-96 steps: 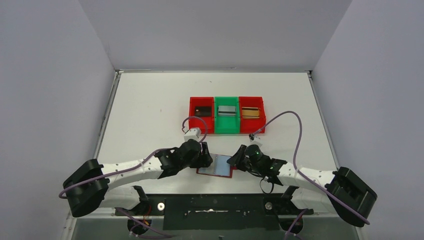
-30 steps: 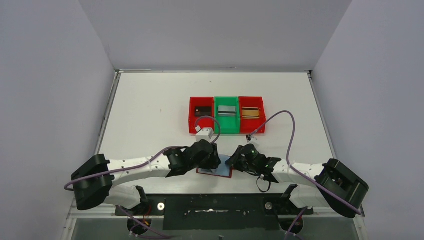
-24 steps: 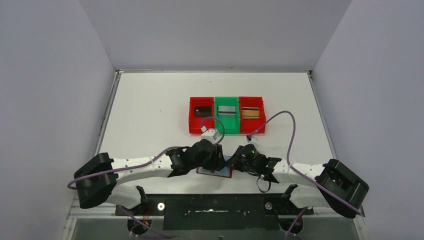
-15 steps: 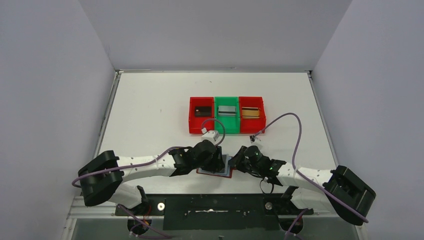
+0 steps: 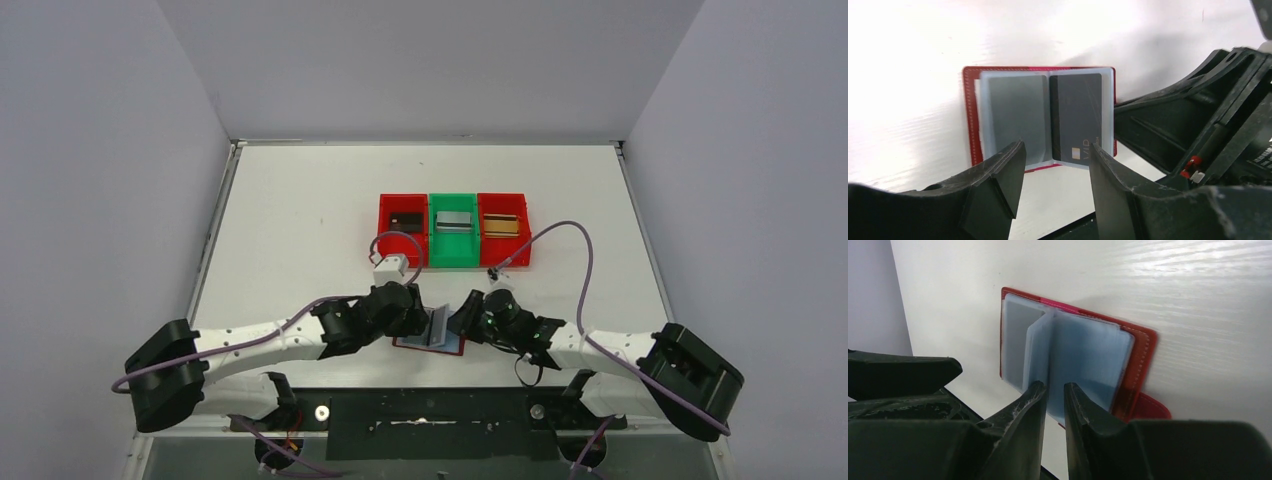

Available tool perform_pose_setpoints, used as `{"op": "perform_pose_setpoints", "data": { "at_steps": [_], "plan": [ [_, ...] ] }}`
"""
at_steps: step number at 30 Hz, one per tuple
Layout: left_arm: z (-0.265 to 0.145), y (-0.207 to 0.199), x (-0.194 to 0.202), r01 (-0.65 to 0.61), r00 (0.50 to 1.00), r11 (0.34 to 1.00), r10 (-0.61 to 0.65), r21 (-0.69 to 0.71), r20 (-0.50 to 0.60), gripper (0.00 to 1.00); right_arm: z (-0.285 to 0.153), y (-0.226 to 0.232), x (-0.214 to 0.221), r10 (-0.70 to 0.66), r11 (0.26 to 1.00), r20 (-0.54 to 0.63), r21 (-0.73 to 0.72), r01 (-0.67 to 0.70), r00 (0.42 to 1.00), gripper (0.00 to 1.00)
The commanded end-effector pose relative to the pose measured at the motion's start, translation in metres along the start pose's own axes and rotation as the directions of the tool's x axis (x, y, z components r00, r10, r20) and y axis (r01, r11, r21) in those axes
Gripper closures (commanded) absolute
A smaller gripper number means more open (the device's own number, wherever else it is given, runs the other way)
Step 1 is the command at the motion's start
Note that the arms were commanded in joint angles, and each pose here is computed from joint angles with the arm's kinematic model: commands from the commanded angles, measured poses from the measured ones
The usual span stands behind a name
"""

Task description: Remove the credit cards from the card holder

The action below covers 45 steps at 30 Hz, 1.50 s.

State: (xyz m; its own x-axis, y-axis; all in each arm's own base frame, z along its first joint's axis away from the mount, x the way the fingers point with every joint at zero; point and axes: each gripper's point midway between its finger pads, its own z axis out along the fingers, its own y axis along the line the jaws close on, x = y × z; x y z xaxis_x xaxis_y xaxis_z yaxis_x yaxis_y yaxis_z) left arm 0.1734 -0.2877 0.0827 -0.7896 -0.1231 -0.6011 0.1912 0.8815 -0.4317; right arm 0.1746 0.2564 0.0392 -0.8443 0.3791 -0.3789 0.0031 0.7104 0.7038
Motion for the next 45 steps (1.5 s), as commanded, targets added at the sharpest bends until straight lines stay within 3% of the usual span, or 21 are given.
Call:
{"op": "perform_pose_setpoints", "data": {
  "at_steps": [1,7,12,22,26,32,45],
  "plan": [
    [-0.013,0.017,-0.022,0.075,0.991,0.996,-0.070,-0.043,0.110,0.50,0.010,0.053,-0.013,-0.077,0.988,0.010,-0.135,0.077,0.997,0.78],
    [-0.027,0.029,-0.029,0.126,0.980,0.991,-0.119,-0.035,0.157,0.47,0.035,0.071,-0.002,-0.127,0.985,-0.047,-0.121,0.120,0.991,0.78],
    [-0.031,0.044,-0.026,0.139,0.979,0.989,-0.128,-0.060,0.161,0.46,0.043,0.061,-0.001,-0.143,0.990,-0.038,-0.022,0.143,0.989,0.78],
    [-0.008,0.008,-0.011,0.095,0.995,0.988,-0.099,0.124,0.027,0.44,0.017,0.017,-0.022,-0.125,0.973,0.103,0.207,0.102,0.987,0.78],
    [0.001,-0.004,-0.011,0.067,0.998,0.988,-0.068,0.140,0.003,0.44,0.005,0.005,-0.025,-0.090,0.977,0.138,0.206,0.060,0.986,0.76],
    [0.012,0.006,-0.003,0.060,0.998,0.995,-0.058,0.076,-0.028,0.44,-0.003,-0.003,-0.022,-0.065,0.983,0.137,0.181,0.039,0.988,0.76],
    [0.025,0.003,0.010,0.064,0.996,0.994,-0.058,0.088,-0.070,0.44,0.001,-0.007,-0.015,-0.057,0.983,0.103,0.180,0.037,0.993,0.76]
  ]
}}
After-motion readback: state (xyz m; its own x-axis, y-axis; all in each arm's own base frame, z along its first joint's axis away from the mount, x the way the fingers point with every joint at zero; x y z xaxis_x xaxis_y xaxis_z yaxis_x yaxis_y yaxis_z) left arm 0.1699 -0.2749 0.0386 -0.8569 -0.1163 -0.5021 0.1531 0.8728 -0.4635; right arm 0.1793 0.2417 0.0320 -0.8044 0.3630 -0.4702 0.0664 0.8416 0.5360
